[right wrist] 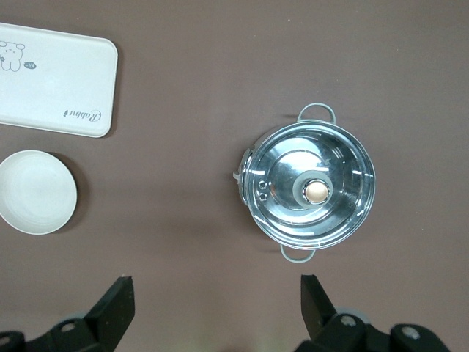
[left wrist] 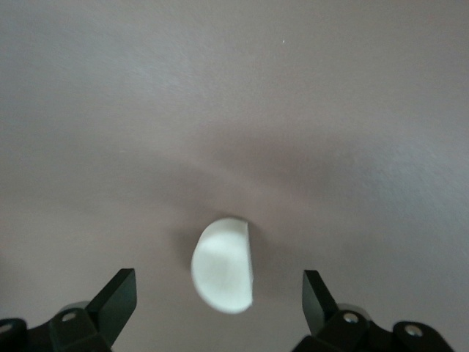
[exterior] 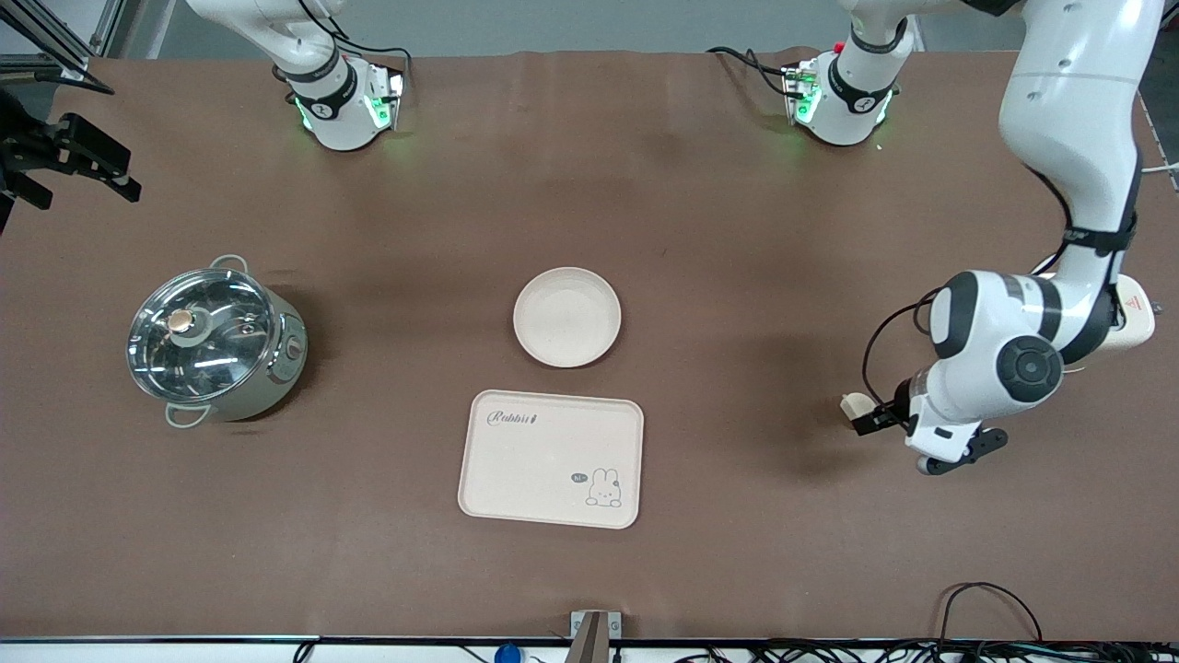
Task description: Place bun in plate and plate on tray
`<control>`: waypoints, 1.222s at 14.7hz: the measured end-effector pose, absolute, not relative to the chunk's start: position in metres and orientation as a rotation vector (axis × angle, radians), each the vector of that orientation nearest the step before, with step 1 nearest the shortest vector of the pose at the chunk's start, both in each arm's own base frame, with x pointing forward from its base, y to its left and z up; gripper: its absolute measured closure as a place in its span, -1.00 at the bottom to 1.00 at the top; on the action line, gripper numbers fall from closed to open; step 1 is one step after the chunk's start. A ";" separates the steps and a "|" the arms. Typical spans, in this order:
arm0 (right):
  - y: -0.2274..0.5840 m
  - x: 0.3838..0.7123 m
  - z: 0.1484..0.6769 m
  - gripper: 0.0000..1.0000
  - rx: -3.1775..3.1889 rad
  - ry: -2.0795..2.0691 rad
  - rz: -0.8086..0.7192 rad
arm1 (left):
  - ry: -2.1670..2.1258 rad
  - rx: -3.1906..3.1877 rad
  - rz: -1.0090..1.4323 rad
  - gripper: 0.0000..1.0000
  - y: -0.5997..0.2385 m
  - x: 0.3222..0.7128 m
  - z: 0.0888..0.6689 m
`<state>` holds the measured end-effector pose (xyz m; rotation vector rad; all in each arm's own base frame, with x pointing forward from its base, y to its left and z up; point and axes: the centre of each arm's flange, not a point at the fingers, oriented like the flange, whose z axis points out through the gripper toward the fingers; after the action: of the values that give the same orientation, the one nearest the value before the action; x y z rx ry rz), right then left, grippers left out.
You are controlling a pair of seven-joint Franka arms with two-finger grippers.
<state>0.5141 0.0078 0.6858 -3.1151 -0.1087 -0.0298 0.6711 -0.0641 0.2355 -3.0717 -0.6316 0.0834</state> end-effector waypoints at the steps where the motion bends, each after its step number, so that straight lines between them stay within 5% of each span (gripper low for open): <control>1: 0.008 0.514 0.686 -1.00 -3.115 -0.108 -0.030 | -0.669 -3.066 0.091 -1.00 -0.064 0.671 0.223; 6: 0.007 0.514 0.686 -1.00 -3.115 -0.107 -0.029 | -0.733 -3.042 0.158 -0.96 -0.069 0.662 0.193; 10: 0.013 0.516 0.676 -1.00 -3.065 -0.114 0.001 | -0.734 -3.035 0.183 -0.22 -0.069 0.657 0.185; 11: 0.017 0.517 0.668 -1.00 -3.040 -0.114 0.019 | -0.738 -3.034 0.185 -0.22 -0.070 0.657 0.184; 14: 0.029 0.530 0.621 -1.00 -2.972 -0.105 0.067 | -0.767 -3.027 0.182 0.19 -0.073 0.657 0.184; 18: 0.068 0.538 0.525 -1.00 -2.848 -0.024 0.112 | -0.826 -3.009 0.177 0.39 -0.106 0.654 0.186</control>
<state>0.5381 0.0682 0.5249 -2.8485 -0.0237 0.1123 0.6535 -0.1061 0.1857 -3.0093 -0.8255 0.1768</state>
